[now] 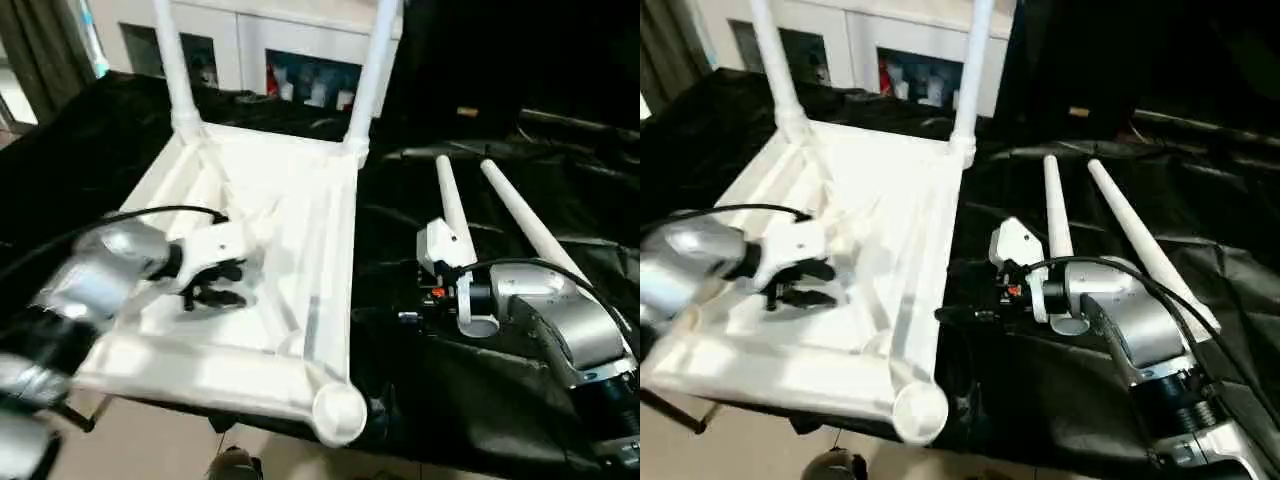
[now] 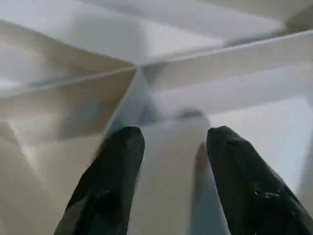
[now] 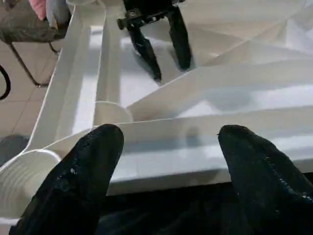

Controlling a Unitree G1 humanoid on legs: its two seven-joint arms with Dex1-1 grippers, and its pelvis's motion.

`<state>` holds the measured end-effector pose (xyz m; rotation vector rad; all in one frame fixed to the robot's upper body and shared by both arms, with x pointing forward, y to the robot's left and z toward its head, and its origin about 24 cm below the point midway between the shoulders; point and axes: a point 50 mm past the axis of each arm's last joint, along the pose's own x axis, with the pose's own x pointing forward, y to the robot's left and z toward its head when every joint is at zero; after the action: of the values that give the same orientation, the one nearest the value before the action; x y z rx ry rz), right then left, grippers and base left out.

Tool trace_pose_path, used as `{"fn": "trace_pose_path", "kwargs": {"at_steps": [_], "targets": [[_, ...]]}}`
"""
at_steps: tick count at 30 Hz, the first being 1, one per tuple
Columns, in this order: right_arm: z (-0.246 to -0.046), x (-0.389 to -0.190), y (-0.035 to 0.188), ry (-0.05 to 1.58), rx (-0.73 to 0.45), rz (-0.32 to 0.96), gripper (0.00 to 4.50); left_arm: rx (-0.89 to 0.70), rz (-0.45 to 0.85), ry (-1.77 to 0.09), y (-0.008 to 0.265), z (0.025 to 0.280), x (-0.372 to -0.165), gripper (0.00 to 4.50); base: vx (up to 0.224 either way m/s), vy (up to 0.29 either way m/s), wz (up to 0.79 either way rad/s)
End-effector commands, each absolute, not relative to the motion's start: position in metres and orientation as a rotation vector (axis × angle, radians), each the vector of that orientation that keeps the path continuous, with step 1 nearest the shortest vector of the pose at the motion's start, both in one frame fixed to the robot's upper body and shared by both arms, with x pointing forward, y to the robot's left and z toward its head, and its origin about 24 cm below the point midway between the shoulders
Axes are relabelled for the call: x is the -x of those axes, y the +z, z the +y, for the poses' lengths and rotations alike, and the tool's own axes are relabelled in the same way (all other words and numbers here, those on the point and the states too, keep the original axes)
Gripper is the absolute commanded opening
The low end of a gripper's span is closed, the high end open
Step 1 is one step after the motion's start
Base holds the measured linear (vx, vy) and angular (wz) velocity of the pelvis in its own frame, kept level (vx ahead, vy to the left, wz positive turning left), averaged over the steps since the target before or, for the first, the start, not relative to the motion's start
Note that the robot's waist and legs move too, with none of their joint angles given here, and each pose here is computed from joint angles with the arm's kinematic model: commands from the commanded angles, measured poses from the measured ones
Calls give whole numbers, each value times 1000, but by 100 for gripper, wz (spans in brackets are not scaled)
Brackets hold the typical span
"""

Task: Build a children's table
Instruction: Rotate table base, then pick table leg

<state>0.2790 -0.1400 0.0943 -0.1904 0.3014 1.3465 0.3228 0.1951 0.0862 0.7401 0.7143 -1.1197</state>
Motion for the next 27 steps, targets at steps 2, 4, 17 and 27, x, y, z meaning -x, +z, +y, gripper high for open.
{"fn": "trace_pose_path", "kwargs": {"at_steps": [2,4,17,27], "targets": [[-143,-279,96,1324,216,310,361,-747,669,-1072,83,185,-337,248,0,0,0],[-143,-280,97,1317,218,310,361,-735,646,-1047,83,180,-343,248,0,0,0],[-151,-298,104,1058,253,213,361,-729,447,-788,89,162,-378,248,0,0,0],[-190,-345,101,401,68,365,361,-555,168,-752,143,158,-376,248,0,0,0]]}}
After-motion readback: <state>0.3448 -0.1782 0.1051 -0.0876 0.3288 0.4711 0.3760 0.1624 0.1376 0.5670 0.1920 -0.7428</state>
